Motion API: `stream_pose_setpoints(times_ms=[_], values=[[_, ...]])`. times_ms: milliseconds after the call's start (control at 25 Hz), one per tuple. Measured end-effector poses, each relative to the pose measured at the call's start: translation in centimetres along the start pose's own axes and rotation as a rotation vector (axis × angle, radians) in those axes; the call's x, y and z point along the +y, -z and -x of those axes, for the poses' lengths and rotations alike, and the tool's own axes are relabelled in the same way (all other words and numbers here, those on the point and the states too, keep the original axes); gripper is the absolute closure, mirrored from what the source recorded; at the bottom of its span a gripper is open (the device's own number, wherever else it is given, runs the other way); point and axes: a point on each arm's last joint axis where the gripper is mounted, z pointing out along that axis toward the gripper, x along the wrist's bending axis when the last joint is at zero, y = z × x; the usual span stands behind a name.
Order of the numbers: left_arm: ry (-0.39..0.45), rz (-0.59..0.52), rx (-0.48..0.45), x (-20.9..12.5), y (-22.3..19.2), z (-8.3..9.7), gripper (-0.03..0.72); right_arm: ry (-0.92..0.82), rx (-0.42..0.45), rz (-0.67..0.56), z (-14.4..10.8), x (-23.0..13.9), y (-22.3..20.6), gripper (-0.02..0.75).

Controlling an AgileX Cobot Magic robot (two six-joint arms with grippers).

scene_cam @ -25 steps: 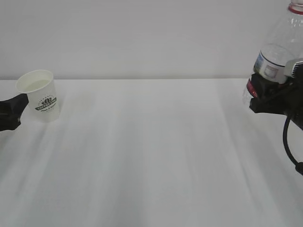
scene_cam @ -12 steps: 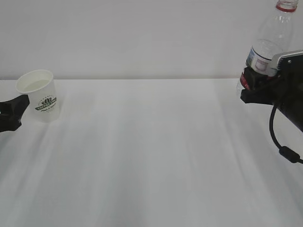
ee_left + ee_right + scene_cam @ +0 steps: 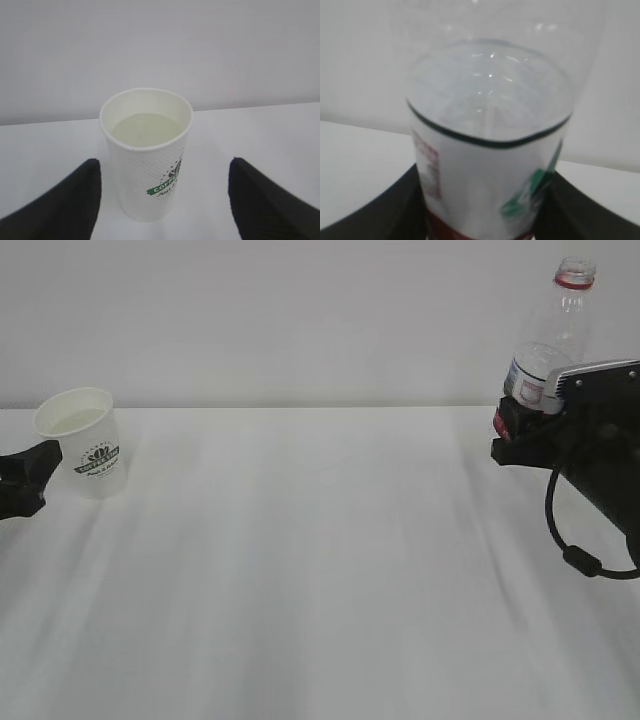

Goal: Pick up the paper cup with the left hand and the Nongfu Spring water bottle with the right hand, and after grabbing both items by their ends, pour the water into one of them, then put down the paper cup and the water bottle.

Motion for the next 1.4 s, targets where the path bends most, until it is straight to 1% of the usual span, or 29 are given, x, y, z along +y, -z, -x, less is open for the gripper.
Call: stream_pose_setpoints(times_ms=[560, 920, 1160, 1240, 1400], values=[[-0.014, -0.003, -0.029, 0.0, 0.0, 0.3, 0.114, -0.001, 0.003, -0.028, -0.2, -2.5, -2.4, 0.329], [-0.014, -0.004, -0.030, 0.0, 0.0, 0.3, 0.125, -0.012, -0.021, -0.040, -0.1, -3.9, -2.8, 0.329], [-0.014, -0.004, -0.030, 0.0, 0.0, 0.3, 0.126, -0.013, -0.022, -0.060, -0.2, -4.9, -2.9, 0.329], [-0.014, -0.004, -0.030, 0.0, 0.0, 0.3, 0.126, -0.015, -0.022, -0.060, -0.2, -4.9, -2.9, 0.310], [-0.014, -0.004, -0.030, 0.0, 0.0, 0.3, 0.126, -0.031, -0.025, -0.059, -0.2, -4.9, -2.9, 0.206]])
